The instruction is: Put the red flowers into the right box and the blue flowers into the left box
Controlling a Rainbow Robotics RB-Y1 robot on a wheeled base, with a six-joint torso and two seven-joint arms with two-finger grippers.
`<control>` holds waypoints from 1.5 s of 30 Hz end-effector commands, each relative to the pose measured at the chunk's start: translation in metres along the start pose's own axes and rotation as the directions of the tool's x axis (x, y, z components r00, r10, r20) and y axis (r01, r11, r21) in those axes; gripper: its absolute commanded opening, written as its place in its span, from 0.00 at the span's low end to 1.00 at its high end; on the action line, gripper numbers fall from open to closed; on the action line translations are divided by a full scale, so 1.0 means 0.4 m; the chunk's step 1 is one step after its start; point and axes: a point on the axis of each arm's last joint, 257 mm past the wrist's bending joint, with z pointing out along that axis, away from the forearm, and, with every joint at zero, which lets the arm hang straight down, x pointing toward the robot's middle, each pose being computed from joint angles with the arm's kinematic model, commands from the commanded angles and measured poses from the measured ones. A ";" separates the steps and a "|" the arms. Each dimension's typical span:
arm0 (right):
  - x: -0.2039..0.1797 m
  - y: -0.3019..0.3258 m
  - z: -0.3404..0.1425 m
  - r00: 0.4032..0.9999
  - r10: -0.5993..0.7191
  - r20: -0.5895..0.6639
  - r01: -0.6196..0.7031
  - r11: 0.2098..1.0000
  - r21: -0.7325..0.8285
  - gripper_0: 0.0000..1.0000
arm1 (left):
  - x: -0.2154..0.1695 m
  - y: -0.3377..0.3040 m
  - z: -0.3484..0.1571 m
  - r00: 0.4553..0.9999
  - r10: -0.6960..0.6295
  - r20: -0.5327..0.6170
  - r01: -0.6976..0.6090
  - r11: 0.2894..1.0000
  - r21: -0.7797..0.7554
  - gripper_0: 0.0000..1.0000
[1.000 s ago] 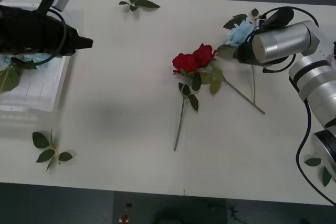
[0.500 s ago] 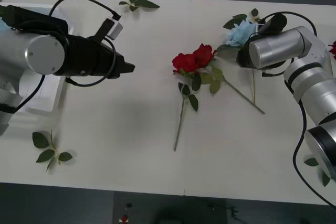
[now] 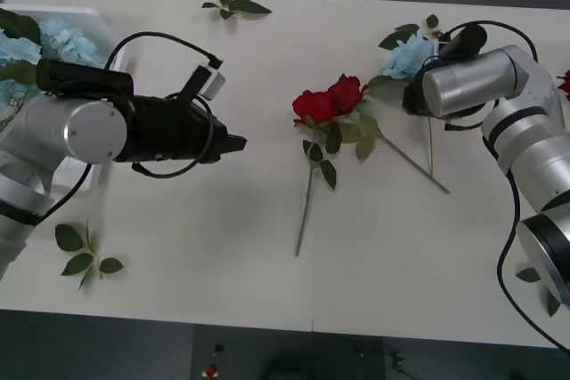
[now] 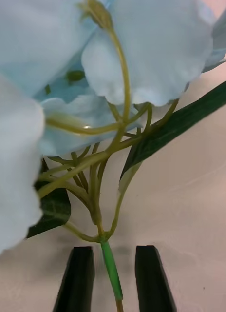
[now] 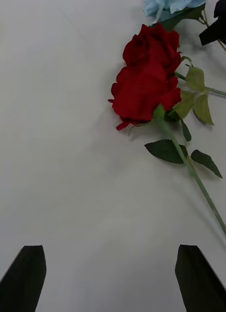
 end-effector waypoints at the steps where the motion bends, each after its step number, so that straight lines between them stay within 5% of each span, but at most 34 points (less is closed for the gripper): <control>1: -0.043 0.047 -0.012 0.999 0.003 0.035 -0.002 1.000 -0.025 0.00 | -0.032 0.000 -0.018 0.993 0.107 0.048 -0.108 0.994 0.006 0.77; 13: -0.074 0.075 -0.030 0.998 0.038 0.054 -0.033 0.996 -0.079 0.00 | -0.039 0.007 -0.033 0.994 0.090 0.066 -0.092 0.996 0.015 0.77; 24: -0.272 0.148 -0.269 0.980 0.171 0.103 -0.122 0.923 -0.364 0.00 | -0.044 -0.017 -0.015 0.992 0.107 0.073 -0.109 0.994 0.025 0.77; 38: -0.277 0.215 -0.580 0.927 0.020 0.376 0.250 0.712 -0.656 0.00 | 0.000 -0.049 0.061 0.993 0.112 0.037 -0.113 0.993 0.018 0.77; 45: -0.201 0.297 -0.758 0.853 -0.012 0.522 0.443 0.545 -0.712 0.00 | -0.064 -0.065 0.049 0.989 0.024 0.149 -0.033 0.998 0.061 0.77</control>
